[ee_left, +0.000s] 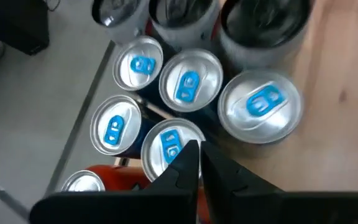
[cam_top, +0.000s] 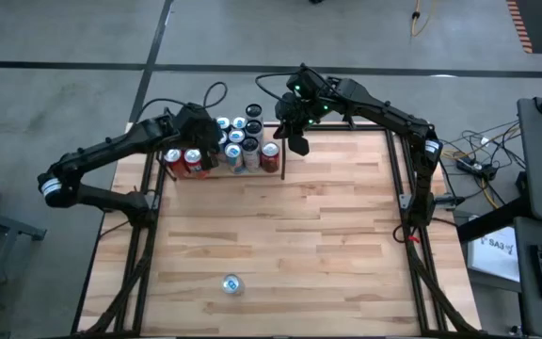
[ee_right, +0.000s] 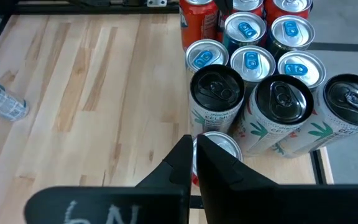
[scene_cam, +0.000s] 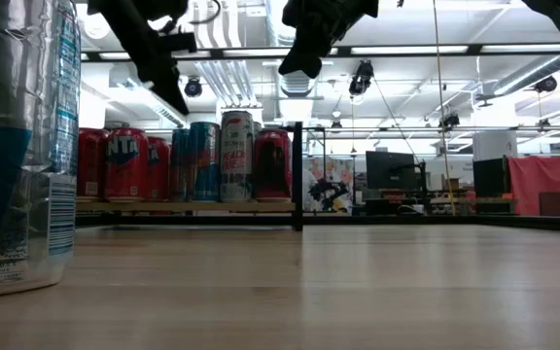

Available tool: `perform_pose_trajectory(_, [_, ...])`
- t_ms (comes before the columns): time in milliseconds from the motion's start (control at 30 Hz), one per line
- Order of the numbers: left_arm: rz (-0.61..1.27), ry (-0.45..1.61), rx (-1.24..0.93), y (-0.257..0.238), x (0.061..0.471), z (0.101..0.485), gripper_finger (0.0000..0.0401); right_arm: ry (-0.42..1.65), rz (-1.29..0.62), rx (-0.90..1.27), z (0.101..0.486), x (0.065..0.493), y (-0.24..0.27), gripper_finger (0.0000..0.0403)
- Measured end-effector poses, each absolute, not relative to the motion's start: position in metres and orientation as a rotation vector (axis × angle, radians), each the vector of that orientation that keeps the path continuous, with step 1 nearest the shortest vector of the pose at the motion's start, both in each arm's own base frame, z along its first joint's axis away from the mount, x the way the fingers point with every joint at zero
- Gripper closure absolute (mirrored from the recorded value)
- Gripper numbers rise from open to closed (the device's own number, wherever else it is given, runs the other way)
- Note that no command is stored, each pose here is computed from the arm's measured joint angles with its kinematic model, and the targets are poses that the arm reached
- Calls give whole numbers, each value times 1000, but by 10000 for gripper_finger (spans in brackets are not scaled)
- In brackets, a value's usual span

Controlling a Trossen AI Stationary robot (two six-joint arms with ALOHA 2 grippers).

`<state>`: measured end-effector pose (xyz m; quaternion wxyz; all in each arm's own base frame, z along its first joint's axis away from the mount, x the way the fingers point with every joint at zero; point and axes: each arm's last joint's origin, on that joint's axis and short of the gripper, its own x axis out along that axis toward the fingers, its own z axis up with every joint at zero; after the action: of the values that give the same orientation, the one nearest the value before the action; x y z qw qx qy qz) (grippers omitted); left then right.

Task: Place canned beverage on shelf
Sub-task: Put the blue soda can on the shelf aligned with the other blue soda can

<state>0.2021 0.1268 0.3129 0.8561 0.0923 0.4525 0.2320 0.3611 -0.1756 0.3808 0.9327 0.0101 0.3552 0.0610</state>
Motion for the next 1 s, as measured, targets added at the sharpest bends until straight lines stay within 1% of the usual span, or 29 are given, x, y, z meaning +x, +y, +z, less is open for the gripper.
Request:
perform_pose_trajectory(67, [474,903,166,119,198,320,401,729,126,38,381,363,-172,394])
perform_pose_trajectory(233, [362,755,83,89,187,335,401,735,168,66,381,373,-148,394])
perform_pose_trajectory(333, [297,692,56,64,183,340,401,742,201,73,381,380,-128,394])
perform_pose_trajectory(500, [198,558,31,17,187,337,401,800,177,28,380,391,-84,394])
perform_pose_trajectory(733, [241,493,-25,-56,182,323,401,857,295,2,375,398,-11,394])
perform_pose_trajectory(900, [269,433,-45,-108,177,314,401,895,288,-82,361,400,40,394])
perform_pose_trajectory(1000, [254,414,-75,-132,177,313,401,891,304,-97,348,402,65,394])
